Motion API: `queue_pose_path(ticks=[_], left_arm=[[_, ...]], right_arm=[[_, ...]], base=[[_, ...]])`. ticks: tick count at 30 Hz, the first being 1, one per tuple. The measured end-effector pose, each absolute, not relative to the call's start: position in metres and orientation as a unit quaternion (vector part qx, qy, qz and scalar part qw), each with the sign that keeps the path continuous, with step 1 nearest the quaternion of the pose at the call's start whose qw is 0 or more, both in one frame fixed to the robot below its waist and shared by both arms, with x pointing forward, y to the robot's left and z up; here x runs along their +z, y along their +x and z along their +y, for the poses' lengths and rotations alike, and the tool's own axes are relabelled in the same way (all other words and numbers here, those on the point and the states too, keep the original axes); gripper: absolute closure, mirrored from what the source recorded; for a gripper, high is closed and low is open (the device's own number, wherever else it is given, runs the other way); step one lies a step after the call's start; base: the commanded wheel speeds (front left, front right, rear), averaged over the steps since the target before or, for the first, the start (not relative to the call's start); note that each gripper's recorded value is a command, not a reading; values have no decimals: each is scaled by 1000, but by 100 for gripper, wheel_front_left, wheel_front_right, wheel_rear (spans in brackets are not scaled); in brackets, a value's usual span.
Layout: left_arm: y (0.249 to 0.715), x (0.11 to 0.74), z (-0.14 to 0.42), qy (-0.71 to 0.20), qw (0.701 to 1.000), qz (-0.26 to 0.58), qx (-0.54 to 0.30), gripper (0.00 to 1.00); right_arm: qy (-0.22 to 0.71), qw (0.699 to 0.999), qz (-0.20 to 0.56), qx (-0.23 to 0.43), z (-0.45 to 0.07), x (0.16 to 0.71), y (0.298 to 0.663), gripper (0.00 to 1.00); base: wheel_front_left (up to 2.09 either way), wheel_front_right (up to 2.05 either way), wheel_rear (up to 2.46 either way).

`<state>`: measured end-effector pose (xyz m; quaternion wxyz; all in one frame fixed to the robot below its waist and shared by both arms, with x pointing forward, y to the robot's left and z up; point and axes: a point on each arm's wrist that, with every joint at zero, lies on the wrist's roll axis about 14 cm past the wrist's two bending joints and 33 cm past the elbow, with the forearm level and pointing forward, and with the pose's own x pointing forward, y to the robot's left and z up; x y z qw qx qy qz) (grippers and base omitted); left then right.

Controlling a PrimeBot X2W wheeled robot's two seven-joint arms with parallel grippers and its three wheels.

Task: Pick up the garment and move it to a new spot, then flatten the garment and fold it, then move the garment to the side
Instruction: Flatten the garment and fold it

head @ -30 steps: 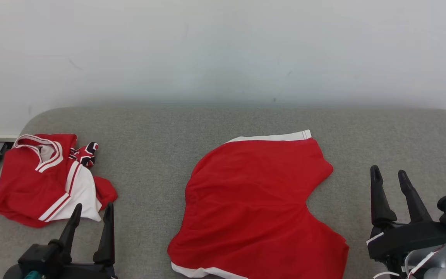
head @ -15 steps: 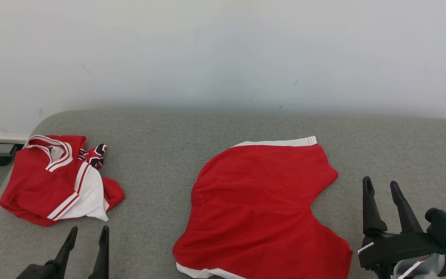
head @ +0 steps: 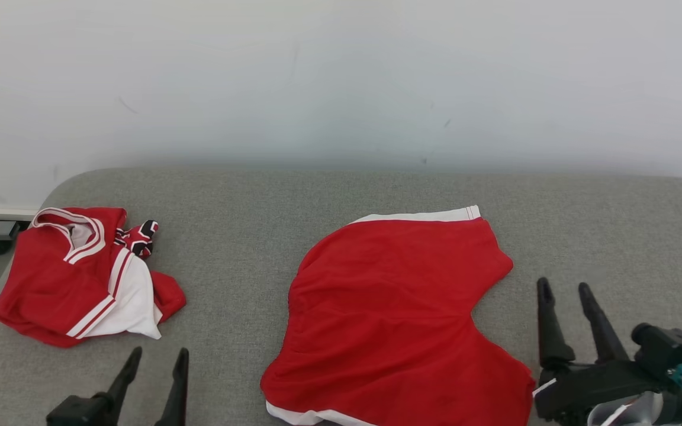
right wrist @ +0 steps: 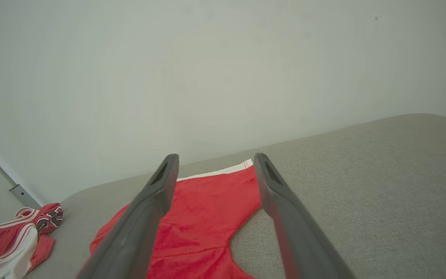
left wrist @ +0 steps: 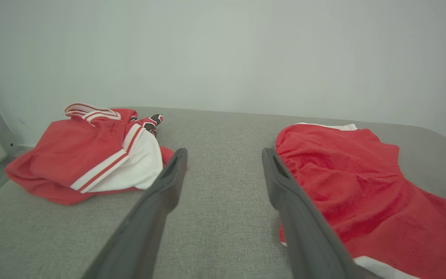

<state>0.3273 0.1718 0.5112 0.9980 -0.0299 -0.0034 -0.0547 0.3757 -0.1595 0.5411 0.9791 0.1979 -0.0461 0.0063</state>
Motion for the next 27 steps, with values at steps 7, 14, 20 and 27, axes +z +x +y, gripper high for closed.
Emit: queue_pose_path(ticks=[7, 14, 20, 27], left_arm=[[320, 480, 144, -29, 989, 98, -105, 0], [314, 445, 115, 0, 965, 209, -160, 0], [319, 419, 104, 26, 941, 284, -182, 0], [334, 410, 98, 37, 925, 324, -195, 0]], right_arm=[[125, 985, 96, 72, -135, 488, 350, 0], [57, 962, 241, 114, -117, 436, 310, 0], [46, 937, 328, 113, -113, 407, 286, 5], [49, 909, 401, 98, -116, 384, 264, 0]], base=[[0, 0, 0], [0, 0, 0], [0, 0, 0], [0, 0, 0]])
